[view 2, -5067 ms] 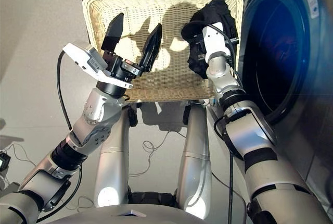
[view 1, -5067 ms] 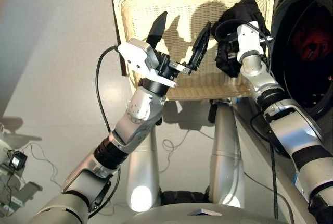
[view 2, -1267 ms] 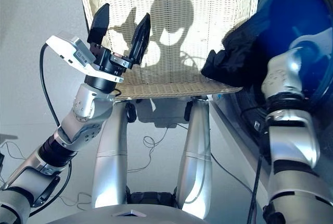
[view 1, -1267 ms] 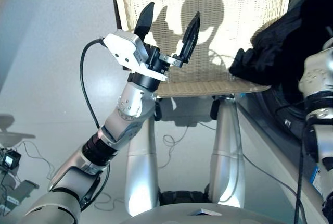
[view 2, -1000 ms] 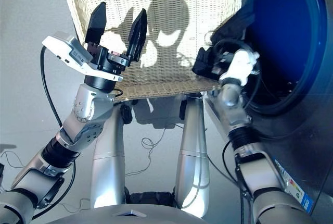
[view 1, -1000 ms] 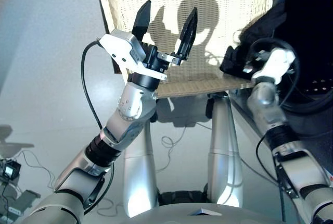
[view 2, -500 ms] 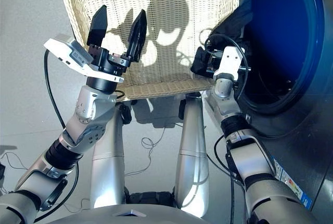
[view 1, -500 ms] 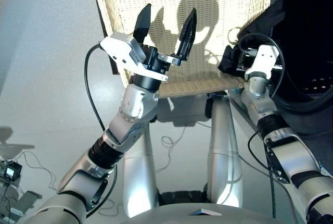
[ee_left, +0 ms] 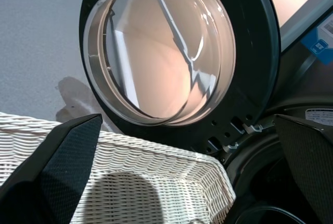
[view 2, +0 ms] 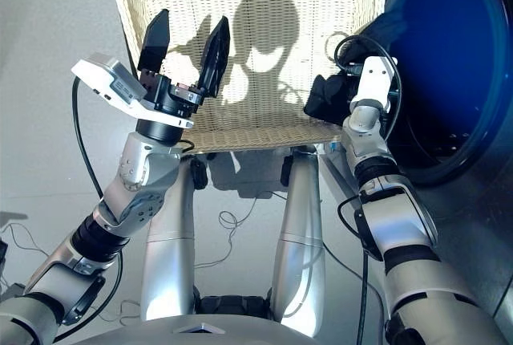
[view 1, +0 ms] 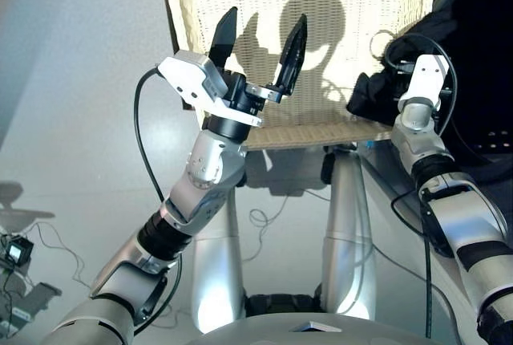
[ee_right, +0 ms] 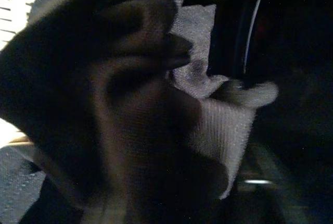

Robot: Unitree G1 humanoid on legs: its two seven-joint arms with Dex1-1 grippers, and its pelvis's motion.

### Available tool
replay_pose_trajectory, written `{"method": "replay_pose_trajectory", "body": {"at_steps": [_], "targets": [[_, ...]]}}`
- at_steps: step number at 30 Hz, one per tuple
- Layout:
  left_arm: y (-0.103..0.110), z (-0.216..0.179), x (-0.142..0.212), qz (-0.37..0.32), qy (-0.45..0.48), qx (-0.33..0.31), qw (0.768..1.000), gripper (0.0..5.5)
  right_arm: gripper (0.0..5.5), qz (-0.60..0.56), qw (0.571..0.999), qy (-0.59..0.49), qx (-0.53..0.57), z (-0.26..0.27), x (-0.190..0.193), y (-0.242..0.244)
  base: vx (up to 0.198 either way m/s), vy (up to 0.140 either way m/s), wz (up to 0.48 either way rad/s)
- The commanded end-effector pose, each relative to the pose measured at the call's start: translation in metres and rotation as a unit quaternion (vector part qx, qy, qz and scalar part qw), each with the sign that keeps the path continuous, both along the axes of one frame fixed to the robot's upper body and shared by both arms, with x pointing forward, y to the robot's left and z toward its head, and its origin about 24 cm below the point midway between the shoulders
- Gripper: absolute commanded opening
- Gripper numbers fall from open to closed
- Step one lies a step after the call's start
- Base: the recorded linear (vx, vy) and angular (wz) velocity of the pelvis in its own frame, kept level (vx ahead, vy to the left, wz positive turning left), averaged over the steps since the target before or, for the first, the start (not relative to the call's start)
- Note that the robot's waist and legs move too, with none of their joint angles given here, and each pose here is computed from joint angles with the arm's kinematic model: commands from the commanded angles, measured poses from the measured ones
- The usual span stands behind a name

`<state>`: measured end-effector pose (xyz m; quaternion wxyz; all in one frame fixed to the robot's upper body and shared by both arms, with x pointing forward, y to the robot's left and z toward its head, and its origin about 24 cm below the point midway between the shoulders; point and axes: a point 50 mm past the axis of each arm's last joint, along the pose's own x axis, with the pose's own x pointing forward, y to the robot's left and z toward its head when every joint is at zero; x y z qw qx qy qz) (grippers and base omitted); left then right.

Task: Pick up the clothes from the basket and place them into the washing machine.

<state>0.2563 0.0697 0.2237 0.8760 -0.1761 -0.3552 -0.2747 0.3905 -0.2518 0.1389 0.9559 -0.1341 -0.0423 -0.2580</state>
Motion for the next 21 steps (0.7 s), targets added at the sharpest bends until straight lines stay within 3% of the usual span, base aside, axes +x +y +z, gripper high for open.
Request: {"method": "replay_pose_trajectory", "body": {"at_steps": [1, 11, 17, 21], "targets": [[0.004, 0.021, -0.021, -0.026, -0.068, -0.028, 0.997, 5.5, 0.0, -0.075, 0.995, -0.068, -0.002, 0.038, -0.008, -0.04, 0.0, 0.0, 0.0], [0.006, 0.02, -0.02, -0.018, -0.068, -0.027, 0.997, 5.5, 0.0, -0.095, 0.991, -0.094, 0.022, 0.043, -0.013, -0.05, 0.0, 0.0, 0.0], [0.007, 0.02, -0.019, -0.01, -0.068, -0.025, 0.997, 5.5, 0.0, -0.132, 0.974, -0.176, 0.045, 0.066, -0.021, -0.056, 0.0, 0.0, 0.0], [0.008, 0.022, -0.019, -0.003, -0.074, -0.028, 0.997, 5.5, 0.0, -0.198, 0.942, -0.263, 0.073, 0.092, -0.036, -0.071, 0.0, 0.0, 0.0]]}}
